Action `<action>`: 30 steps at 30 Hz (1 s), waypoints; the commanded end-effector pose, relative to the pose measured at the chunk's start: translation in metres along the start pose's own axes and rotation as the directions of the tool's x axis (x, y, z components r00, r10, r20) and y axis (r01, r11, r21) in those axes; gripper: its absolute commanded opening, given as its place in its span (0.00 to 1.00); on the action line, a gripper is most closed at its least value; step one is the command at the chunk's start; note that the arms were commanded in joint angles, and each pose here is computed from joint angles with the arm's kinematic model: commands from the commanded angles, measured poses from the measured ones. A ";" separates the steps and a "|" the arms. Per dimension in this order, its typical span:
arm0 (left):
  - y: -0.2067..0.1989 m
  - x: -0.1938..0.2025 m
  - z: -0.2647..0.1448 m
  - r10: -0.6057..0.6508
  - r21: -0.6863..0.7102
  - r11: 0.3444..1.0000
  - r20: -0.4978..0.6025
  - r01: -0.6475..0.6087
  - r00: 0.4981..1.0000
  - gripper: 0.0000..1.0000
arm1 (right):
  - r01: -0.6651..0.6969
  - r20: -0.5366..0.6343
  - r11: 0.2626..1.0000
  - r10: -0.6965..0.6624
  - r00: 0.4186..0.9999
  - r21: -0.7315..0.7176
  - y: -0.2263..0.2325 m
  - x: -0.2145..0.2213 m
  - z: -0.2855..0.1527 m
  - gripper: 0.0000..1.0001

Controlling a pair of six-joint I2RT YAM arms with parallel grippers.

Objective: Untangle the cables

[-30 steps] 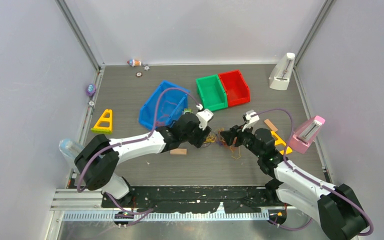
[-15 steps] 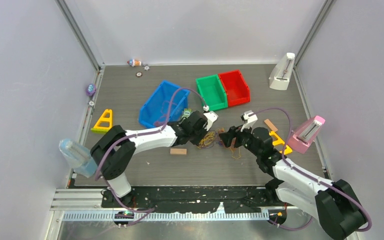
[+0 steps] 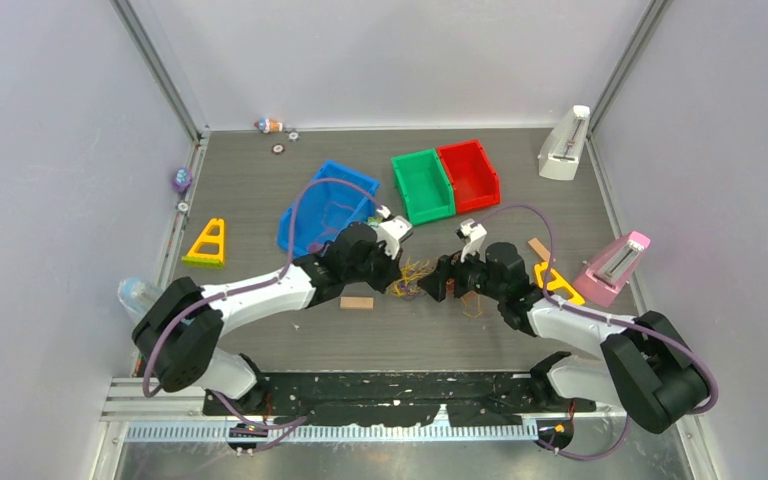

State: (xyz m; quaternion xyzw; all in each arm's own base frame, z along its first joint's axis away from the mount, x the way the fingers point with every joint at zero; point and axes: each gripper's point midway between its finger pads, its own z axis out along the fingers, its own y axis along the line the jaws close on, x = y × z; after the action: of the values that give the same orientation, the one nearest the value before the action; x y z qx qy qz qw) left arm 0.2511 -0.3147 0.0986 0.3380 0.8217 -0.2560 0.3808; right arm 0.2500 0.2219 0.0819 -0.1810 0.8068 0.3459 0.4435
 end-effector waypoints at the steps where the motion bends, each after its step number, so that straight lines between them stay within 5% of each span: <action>1: -0.022 -0.044 -0.019 -0.010 0.116 0.993 0.201 -0.013 0.979 0.00 | 0.040 0.073 0.996 -0.034 0.997 -0.082 0.019 -0.031 0.009 0.79; 13: -0.016 -0.062 -0.053 -0.058 0.143 0.990 0.405 0.000 0.912 0.00 | 0.032 0.049 0.993 -0.026 0.998 -0.111 0.025 -0.027 0.012 0.89; 19: -0.014 -0.066 -0.065 -0.059 0.132 0.991 0.494 -0.007 0.868 0.00 | 0.025 0.006 0.986 -0.024 1.000 -0.163 0.035 -0.021 0.021 0.82; 23: -0.014 -0.069 -0.069 -0.065 0.132 0.991 0.529 -0.006 0.846 0.00 | 0.015 -0.004 0.983 -0.016 1.000 -0.181 0.039 -0.021 0.024 0.59; 28: 0.001 -0.069 -0.077 -0.063 0.055 0.998 0.561 0.038 0.825 0.00 | 0.001 0.004 0.993 -0.001 1.000 -0.116 0.029 -0.025 0.026 0.14; 30: 0.011 -0.068 -0.083 -0.060 0.006 0.998 0.577 0.068 0.814 0.00 | -0.003 0.014 1.000 0.004 1.000 -0.031 0.015 -0.028 0.025 0.07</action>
State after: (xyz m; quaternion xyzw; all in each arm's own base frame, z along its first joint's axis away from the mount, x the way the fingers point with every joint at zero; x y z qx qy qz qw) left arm 0.2402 -0.2904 0.1642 0.2627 0.7117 -0.3670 0.5384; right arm 0.2476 0.2545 0.0843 -0.2097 0.7997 0.3915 0.4040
